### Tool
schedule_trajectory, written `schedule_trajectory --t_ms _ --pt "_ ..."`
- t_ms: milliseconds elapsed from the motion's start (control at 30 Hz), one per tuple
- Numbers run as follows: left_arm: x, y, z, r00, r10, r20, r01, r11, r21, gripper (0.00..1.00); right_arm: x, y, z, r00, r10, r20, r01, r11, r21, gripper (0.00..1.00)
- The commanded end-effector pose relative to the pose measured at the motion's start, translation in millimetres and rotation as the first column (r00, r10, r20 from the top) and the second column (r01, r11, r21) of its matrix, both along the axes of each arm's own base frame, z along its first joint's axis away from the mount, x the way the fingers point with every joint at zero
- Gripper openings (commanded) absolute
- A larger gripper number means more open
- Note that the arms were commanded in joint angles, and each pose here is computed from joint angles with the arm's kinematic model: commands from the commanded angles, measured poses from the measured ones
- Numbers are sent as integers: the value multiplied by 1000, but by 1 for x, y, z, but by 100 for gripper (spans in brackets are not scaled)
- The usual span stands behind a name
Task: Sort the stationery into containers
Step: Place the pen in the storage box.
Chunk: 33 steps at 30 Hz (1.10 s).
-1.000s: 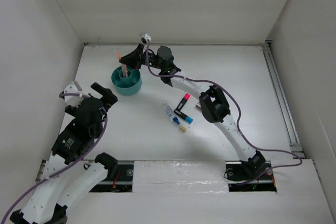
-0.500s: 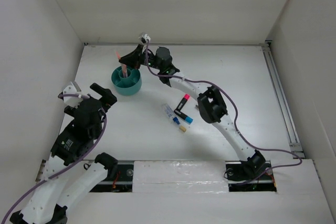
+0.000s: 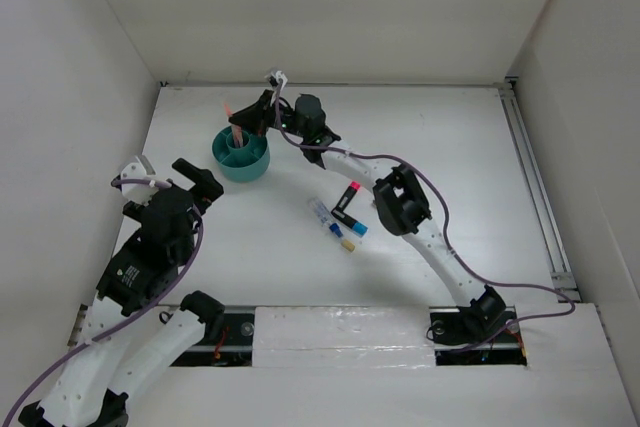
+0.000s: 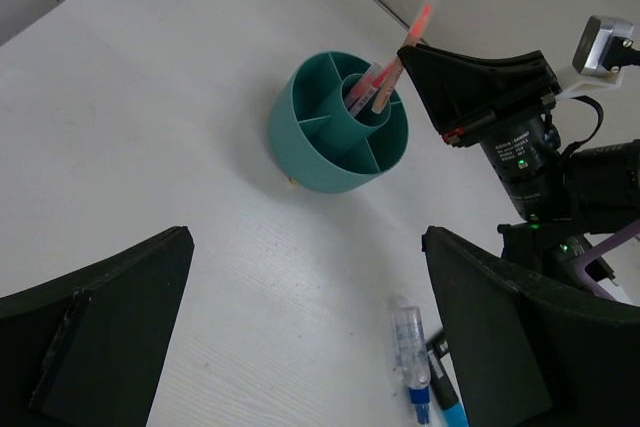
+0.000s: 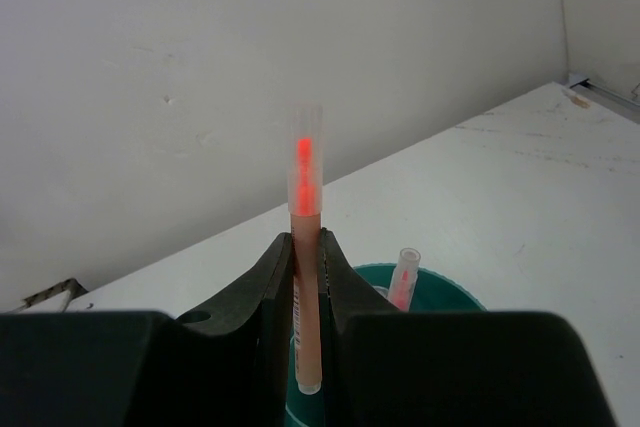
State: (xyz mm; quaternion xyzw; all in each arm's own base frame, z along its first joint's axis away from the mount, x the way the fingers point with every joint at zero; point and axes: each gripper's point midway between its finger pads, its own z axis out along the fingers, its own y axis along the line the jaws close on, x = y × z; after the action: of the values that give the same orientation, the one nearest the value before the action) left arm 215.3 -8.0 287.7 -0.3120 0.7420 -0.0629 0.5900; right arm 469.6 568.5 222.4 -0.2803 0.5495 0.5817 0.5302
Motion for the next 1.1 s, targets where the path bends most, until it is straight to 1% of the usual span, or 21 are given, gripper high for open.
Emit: schedule_trajectory --t_ms 0,33,400,433,500,567,700,800,900,933,967,1000,1067 --pt "3 0 3 1000 3 23 -2 1000 -5 100 7 -4 24 999 -25 45 22 998 52 0" --pt "2 0 3 1000 0 21 0 1000 4 100 6 -3 17 999 -16 40 14 999 43 0" --pt "2 -1 3 1000 -9 19 9 1000 1 100 8 -2 -1 1000 -15 20 15 1000 25 0" --pt "3 -2 5 1000 -8 27 9 1000 -4 100 6 -1 -12 1000 -5 5 5 1000 7 0" --pt "3 -2 5 1000 -8 27 9 1000 -4 100 2 -2 -6 1000 5 31 -6 1000 26 1" --pt "3 -2 5 1000 -8 27 9 1000 -4 100 2 -3 -12 1000 5 25 -6 1000 21 1" --pt "3 -1 4 1000 -11 25 11 1000 5 100 -3 -4 -8 999 22 42 -24 999 27 9" --pt "3 -1 4 1000 -11 25 11 1000 5 100 -4 -5 -11 999 20 42 -21 1000 18 11" --pt "3 -1 4 1000 -11 25 11 1000 5 100 -12 -5 -11 996 53 68 -55 998 25 16" --pt "3 -1 4 1000 -11 25 11 1000 5 100 -17 -7 -1 993 69 100 -73 997 41 19" --pt "3 -1 4 1000 -11 25 11 1000 5 100 -20 -8 1 992 80 97 -85 995 46 21" --pt "3 -1 4 1000 -11 25 11 1000 5 100 -22 -9 -1 992 81 94 -85 995 43 21" --pt "3 -1 4 1000 -11 25 11 1000 5 100 -26 -13 17 989 78 124 -87 994 66 24"
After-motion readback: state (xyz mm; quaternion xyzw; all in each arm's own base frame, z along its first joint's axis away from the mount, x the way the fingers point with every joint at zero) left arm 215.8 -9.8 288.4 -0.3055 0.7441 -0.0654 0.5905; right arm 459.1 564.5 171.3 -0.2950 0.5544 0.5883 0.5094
